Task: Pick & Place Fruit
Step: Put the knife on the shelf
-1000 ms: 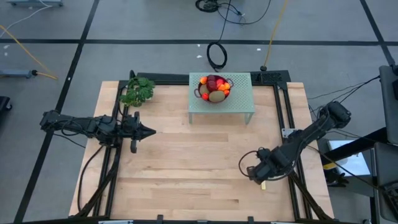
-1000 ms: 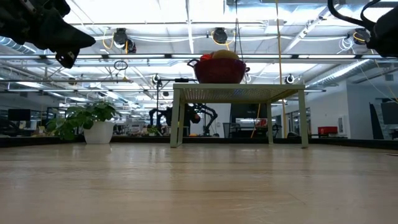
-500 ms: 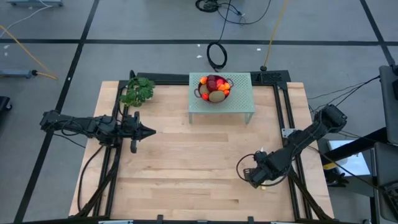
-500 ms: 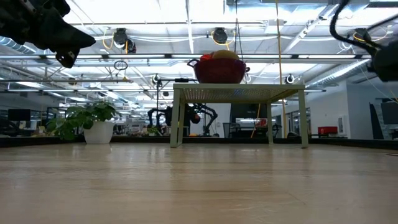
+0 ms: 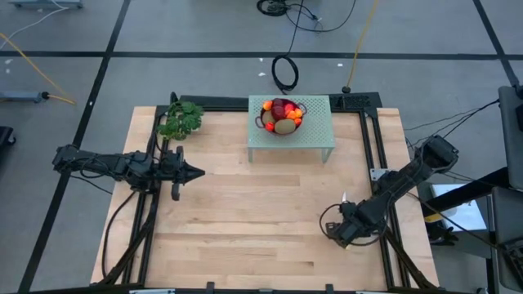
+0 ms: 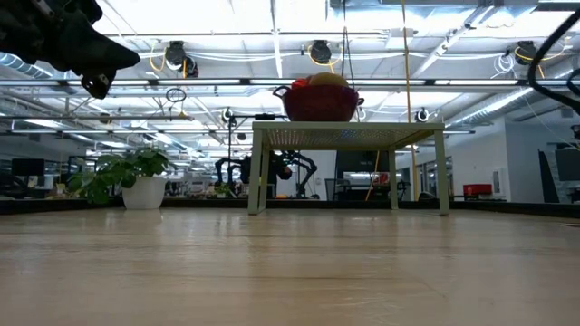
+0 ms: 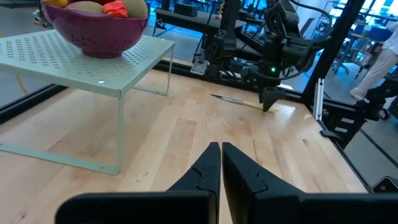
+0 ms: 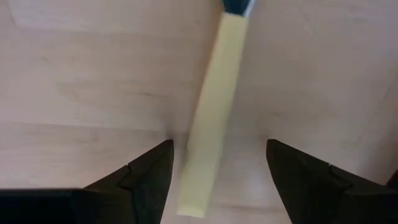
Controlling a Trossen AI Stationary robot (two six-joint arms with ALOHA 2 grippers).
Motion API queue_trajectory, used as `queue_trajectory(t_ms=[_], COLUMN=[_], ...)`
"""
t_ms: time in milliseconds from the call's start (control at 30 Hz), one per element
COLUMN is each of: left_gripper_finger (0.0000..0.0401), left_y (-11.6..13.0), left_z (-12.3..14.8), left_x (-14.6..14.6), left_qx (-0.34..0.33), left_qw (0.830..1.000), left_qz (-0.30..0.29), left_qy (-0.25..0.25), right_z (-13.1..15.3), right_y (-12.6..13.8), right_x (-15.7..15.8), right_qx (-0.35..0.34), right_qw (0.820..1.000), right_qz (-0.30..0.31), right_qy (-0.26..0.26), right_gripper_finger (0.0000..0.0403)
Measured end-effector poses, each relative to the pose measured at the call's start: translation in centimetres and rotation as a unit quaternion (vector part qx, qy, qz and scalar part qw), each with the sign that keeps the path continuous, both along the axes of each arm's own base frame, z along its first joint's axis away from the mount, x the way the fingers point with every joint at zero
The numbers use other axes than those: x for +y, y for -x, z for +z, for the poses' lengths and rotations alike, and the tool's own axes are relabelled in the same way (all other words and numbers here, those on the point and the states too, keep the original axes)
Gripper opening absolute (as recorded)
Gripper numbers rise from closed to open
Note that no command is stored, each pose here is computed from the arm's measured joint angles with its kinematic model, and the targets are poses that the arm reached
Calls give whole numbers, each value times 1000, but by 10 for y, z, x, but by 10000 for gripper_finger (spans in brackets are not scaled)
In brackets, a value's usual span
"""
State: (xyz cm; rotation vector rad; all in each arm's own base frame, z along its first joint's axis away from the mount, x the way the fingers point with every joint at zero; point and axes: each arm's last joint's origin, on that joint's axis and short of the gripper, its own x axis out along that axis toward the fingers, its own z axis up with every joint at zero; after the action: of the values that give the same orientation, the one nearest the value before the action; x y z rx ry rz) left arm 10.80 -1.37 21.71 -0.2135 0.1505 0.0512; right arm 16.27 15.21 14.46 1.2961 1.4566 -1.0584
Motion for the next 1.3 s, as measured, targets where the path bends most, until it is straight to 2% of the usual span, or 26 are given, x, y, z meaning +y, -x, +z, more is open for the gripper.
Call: queue_trajectory(t_ms=[200, 433, 633, 900, 1067, 1300], left_gripper_finger=[2, 16, 4, 16, 9, 10], left_y=[0, 0, 0, 0, 0, 0], left_z=[0, 0, 0, 0, 0, 1], left_x=[0, 0, 0, 0, 0, 0], left_qx=[0, 0, -1, -1, -2, -3], left_qw=[1000, 1000, 1000, 1000, 1000, 1000], left_qz=[1, 1, 1, 2, 2, 2], left_qy=[0, 0, 1, 1, 1, 2], right_z=[-6, -6, -6, -7, -7, -7], right_y=[6, 6, 6, 5, 5, 5], right_x=[8, 9, 9, 8, 8, 8], right_qx=[-18, -19, -20, -29, -30, -32], right_qw=[1000, 1000, 1000, 999, 999, 999], right_qz=[-10, -9, -11, -24, -26, -26], right_qy=[-20, -21, -20, -8, -6, -7], right_gripper_finger=[240, 199, 168, 108, 69, 72])
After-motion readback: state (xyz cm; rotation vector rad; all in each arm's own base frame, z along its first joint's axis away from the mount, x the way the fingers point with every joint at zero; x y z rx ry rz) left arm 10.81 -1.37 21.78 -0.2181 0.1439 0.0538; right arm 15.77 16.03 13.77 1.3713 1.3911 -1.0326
